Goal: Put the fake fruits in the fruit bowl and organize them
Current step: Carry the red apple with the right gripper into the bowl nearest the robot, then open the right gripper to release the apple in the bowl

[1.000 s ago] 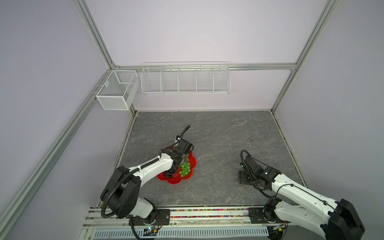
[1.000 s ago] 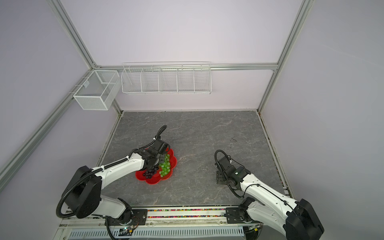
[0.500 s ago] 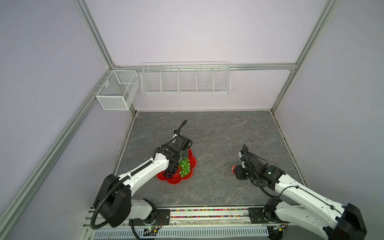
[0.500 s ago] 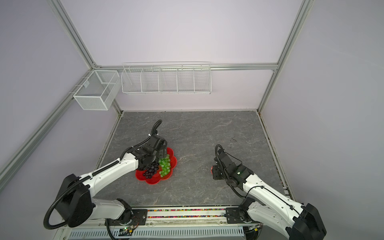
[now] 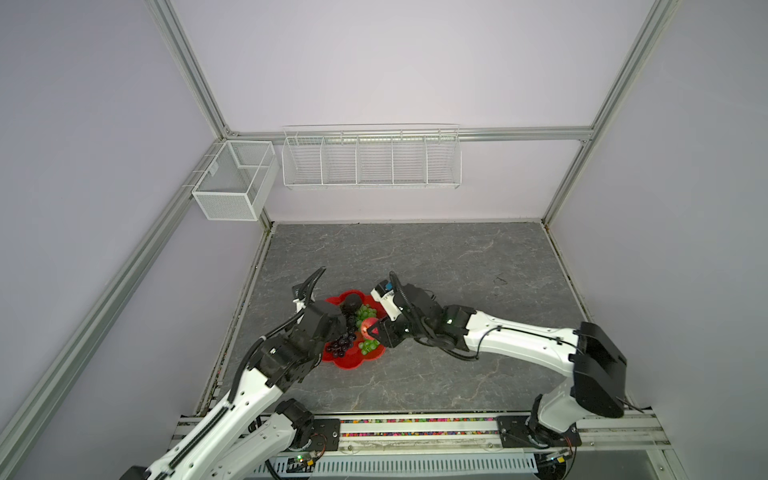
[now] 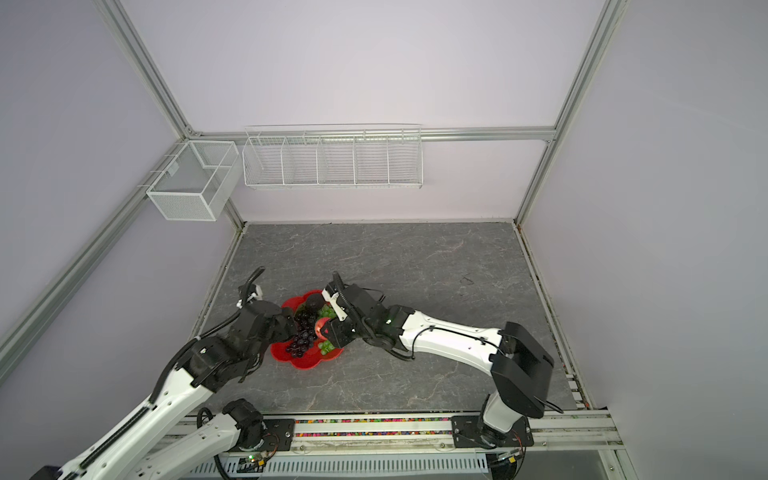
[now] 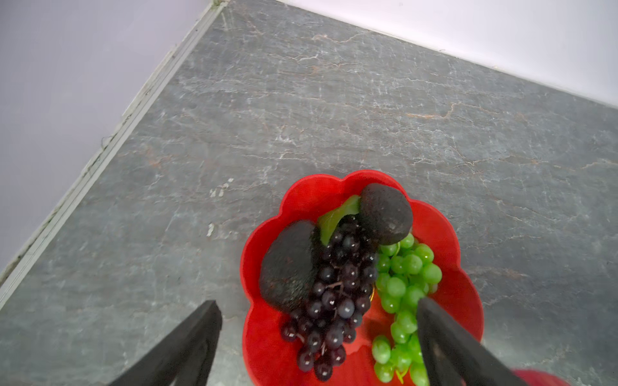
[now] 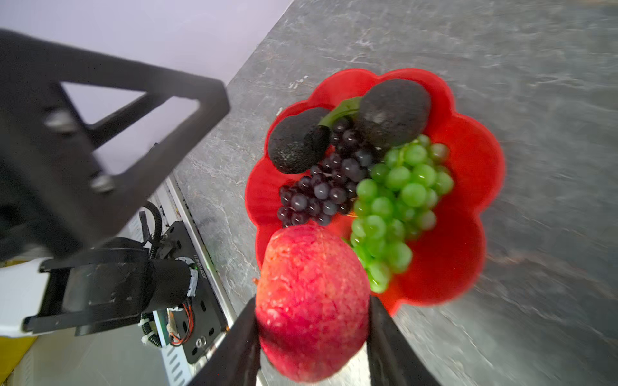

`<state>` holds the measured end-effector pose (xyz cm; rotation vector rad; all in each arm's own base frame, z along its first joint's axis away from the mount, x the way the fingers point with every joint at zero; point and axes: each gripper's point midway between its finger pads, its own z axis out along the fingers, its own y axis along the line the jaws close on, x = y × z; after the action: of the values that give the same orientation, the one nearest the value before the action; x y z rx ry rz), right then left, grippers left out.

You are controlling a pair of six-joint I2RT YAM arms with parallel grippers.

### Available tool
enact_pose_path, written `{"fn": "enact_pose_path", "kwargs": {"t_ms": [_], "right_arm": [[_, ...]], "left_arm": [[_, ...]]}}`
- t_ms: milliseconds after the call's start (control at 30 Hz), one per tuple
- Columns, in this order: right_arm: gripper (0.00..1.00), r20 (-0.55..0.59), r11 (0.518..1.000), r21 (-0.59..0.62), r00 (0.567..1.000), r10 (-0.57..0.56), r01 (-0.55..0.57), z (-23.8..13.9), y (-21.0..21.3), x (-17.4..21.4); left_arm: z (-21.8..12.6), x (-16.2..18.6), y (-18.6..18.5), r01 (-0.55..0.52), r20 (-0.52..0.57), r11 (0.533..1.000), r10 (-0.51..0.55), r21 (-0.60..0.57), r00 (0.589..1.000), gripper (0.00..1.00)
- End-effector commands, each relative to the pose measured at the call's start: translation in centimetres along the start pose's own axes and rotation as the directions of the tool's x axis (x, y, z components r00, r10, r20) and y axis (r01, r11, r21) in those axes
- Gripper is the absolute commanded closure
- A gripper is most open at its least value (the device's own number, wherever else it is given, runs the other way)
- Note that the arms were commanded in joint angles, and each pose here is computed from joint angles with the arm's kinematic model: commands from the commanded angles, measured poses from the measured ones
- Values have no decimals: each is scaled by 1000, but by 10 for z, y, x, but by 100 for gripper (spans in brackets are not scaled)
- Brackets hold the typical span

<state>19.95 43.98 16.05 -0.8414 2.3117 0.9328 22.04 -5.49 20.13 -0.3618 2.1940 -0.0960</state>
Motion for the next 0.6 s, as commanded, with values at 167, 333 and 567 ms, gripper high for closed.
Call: {"fn": "enact_pose_path", "kwargs": {"t_ms": [167,333,567], "right_arm": [[51,-75,999,-30,997,-22,20,52,14,8],[42,-98,999,-3,994,-43,43,69,8,9],[23,-32,992,80,995,-94,96,41,2,-15]], "left_arm": [[-26,-12,40,119,97,990,-112,-71,989,1],[-31,-25,38,127,150,990,-116,-60,982,1],[-28,-33,31,94,174,994,-83,-57,981,1]]}}
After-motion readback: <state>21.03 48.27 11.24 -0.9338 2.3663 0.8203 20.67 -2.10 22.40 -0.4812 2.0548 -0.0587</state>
